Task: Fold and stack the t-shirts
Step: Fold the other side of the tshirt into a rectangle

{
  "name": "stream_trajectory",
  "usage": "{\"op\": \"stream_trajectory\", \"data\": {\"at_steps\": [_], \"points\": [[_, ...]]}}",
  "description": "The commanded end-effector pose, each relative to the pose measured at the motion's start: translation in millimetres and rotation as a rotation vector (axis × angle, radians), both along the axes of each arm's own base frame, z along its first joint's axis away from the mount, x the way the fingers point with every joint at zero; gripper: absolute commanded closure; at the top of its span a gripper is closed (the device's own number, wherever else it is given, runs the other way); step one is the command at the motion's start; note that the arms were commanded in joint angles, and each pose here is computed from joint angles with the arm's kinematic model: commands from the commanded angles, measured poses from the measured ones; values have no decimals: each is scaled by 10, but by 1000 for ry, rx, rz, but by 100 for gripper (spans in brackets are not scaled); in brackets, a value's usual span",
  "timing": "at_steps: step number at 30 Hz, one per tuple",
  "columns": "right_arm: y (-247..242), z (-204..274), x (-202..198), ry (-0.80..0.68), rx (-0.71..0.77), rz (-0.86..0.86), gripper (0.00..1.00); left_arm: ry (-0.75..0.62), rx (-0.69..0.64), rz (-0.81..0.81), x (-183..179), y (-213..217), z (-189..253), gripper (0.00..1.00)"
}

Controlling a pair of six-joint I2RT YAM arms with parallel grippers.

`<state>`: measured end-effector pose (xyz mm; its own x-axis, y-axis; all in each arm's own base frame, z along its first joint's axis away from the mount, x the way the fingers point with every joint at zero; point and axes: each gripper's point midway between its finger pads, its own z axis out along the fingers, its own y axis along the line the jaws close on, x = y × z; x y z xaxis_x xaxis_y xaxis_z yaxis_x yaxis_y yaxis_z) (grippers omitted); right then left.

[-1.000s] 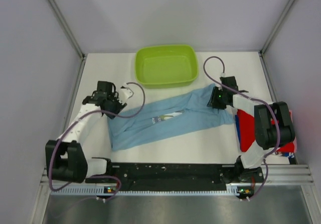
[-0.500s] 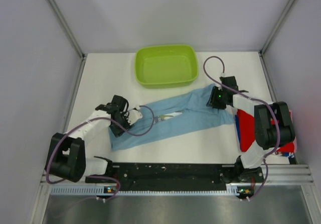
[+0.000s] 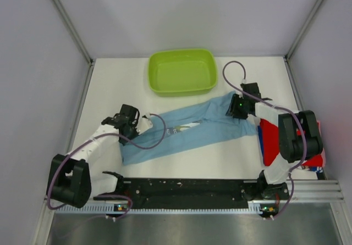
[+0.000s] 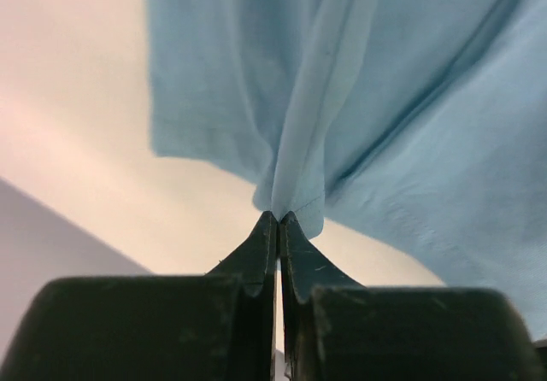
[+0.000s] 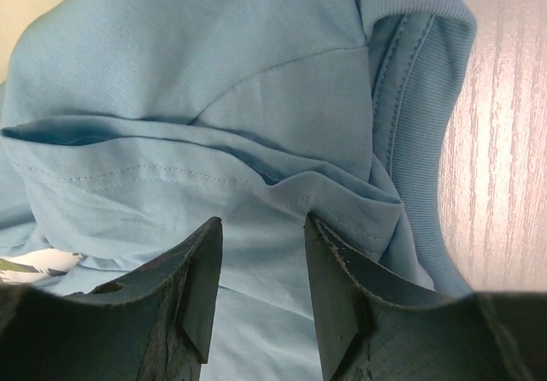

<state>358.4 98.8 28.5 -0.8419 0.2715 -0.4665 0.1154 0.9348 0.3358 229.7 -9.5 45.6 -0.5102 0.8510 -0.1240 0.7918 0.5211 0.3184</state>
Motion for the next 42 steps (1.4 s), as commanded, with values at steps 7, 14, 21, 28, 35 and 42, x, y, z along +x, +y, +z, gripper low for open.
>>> {"op": "stream_trajectory", "data": {"at_steps": [7, 14, 21, 28, 35, 42], "points": [[-158, -252, -130, 96, -73, -16, 55, -154, 74, -82, 71, 160, 281, 100], [-141, -184, -86, 81, -70, 0, 55, -62, 107, -146, -166, 215, -190, 100], [90, 564, 26, -112, -233, 110, 54, -31, 67, -143, -117, 107, -275, 100], [604, 881, -69, -215, -247, 153, 50, -28, 68, -162, -176, 114, -309, 100], [1232, 625, -19, -211, -137, 340, 48, -37, 82, -168, -180, 140, -260, 98], [1197, 245, -13, -115, -190, 354, 49, -14, 26, -162, -270, 79, 64, 53]]}}
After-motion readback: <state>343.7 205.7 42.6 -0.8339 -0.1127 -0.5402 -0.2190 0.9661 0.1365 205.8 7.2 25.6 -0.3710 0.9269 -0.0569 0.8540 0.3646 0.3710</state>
